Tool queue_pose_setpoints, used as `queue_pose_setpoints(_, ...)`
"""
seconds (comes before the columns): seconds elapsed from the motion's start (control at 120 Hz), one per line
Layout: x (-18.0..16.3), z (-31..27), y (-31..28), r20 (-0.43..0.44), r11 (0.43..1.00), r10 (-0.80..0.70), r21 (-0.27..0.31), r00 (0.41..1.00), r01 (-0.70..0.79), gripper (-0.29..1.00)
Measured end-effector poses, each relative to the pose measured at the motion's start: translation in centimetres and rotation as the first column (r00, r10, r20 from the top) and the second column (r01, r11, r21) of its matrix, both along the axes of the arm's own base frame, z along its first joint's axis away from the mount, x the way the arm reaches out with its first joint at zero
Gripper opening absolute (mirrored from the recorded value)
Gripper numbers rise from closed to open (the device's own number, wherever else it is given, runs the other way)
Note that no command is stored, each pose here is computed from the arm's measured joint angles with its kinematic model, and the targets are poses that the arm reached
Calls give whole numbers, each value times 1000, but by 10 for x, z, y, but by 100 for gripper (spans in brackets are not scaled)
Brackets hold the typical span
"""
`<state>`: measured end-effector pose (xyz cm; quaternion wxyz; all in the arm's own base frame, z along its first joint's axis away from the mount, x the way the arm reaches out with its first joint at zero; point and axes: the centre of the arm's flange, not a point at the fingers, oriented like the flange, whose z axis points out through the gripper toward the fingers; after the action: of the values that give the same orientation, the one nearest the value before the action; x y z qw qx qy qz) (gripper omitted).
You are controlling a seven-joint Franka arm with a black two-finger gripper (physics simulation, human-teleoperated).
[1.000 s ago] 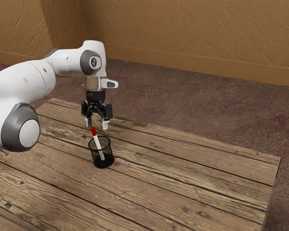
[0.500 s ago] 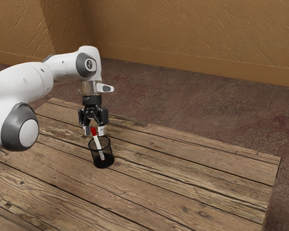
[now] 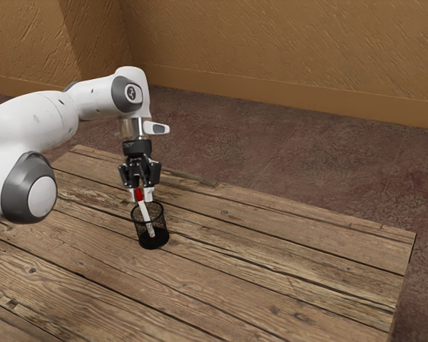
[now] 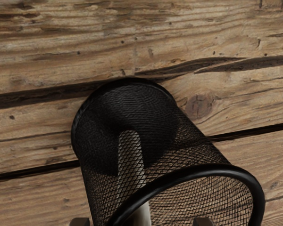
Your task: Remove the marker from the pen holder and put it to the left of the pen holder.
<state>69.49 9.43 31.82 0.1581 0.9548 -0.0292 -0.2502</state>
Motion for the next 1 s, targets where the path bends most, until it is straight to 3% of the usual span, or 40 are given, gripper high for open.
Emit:
queue_pose_setpoints(0.142, -1, 0, 0, -7, 1000, 2, -5, 1000, -2, 15)
queue_pose_setpoints(0.492, -2, 1, 0, -14, 1000, 3, -8, 1000, -3, 13)
queue_pose_setpoints(0.608, -2, 4, 0, -15, 1000, 3, -9, 1000, -3, 0)
queue_pose_setpoints(0.733, -3, 13, 0, -11, 1000, 1, -2, 1000, -1, -4)
queue_pose_setpoints(0.833, -6, 34, 6, 3, 1000, 8, 18, 1000, -8, -5)
queue_pose_setpoints(1.0, -22, 120, 8, 70, 997, -2, 83, 998, -4, -7)
